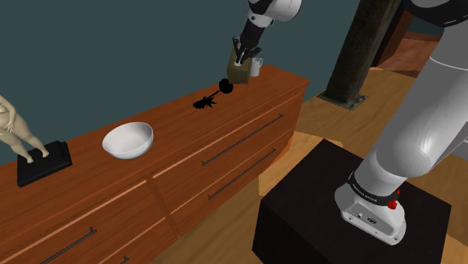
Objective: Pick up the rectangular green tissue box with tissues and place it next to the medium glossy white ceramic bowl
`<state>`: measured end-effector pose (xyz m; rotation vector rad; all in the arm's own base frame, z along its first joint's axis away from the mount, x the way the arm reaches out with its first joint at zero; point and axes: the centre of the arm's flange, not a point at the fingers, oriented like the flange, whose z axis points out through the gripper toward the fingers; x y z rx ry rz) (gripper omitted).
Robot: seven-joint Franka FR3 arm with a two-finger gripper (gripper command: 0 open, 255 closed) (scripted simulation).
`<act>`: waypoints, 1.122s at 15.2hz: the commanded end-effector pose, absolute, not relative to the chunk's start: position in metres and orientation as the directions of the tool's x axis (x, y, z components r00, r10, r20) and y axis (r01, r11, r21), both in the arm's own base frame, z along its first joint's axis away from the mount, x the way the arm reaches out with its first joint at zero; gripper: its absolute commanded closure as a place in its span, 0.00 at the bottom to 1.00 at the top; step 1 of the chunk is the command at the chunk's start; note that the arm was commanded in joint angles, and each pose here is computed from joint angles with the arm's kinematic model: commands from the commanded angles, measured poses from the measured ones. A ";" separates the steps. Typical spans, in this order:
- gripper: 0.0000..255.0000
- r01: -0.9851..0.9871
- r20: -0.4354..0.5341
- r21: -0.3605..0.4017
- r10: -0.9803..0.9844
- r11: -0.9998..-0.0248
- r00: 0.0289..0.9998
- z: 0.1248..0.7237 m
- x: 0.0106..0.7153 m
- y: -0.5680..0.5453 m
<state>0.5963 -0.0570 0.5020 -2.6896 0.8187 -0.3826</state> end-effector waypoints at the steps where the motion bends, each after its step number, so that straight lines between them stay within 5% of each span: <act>1: 1.00 -0.494 0.163 -0.360 -0.575 -0.791 0.802 0.513 0.596 -0.058; 17: 1.00 -0.494 0.163 -0.360 -0.575 -0.791 0.802 0.588 0.601 -0.046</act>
